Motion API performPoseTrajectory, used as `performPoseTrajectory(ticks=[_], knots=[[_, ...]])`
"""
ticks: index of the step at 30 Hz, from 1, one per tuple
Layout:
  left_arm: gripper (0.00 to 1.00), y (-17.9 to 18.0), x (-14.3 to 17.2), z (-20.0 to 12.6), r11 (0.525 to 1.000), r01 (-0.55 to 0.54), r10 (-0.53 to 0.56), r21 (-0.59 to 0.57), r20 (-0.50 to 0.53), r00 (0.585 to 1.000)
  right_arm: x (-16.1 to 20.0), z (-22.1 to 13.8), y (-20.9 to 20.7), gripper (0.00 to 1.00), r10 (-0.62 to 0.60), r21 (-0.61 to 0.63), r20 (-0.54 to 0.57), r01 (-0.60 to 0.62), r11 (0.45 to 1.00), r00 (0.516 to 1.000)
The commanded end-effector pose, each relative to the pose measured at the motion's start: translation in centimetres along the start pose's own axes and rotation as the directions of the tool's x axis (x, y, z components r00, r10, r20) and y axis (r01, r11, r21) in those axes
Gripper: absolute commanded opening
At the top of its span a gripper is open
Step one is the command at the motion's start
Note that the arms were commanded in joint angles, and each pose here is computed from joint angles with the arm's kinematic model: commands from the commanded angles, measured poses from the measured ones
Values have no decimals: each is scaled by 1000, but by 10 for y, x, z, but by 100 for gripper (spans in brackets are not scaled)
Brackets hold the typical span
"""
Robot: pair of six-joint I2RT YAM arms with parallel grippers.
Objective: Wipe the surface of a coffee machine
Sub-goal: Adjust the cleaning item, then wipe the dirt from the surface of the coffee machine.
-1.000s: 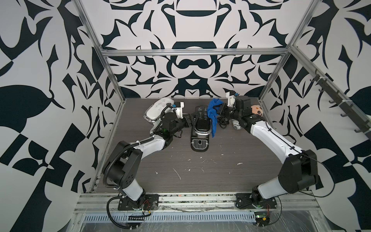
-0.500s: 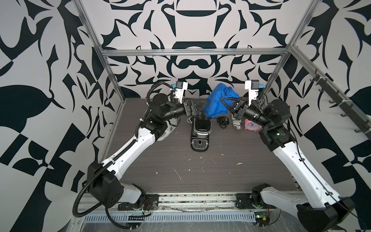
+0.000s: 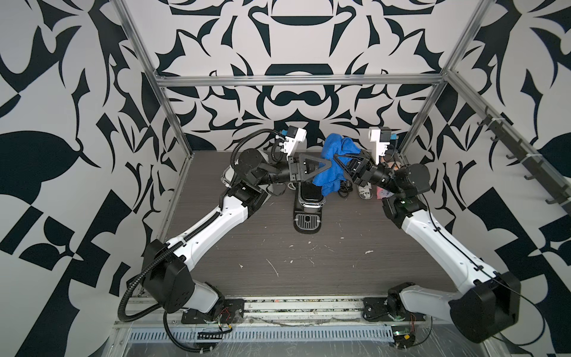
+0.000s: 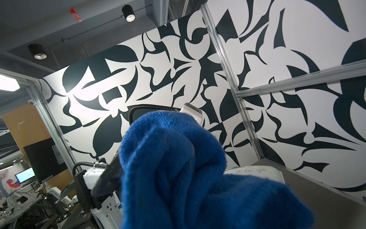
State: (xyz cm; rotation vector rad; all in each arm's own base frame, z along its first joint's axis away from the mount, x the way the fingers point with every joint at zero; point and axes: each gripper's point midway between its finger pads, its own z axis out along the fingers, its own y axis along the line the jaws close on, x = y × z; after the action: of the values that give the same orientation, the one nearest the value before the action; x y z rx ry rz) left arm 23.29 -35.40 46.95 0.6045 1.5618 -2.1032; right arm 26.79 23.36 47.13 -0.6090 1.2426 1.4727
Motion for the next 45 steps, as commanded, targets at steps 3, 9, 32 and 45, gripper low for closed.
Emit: performPoseTrajectory(ticks=[3, 9, 32, 45], knots=[[73, -28, -4, -1, 995, -38, 38, 97, 10, 999, 21, 3, 17, 0, -84, -20, -76, 83, 996, 994], [47, -30, -10, -4, 994, -69, 65, 83, 54, 996, 45, 1, 18, 0, -82, -23, -134, 80, 997, 988], [0, 145, -46, -166, 571, 33, 319, -820, 259, 911, 67, -31, -84, 63, 138, 592, -158, -19, 806, 978], [0, 214, -43, -158, 554, 90, 210, -827, 244, 947, 153, -12, -141, 0, 342, 738, -379, 58, 673, 860]])
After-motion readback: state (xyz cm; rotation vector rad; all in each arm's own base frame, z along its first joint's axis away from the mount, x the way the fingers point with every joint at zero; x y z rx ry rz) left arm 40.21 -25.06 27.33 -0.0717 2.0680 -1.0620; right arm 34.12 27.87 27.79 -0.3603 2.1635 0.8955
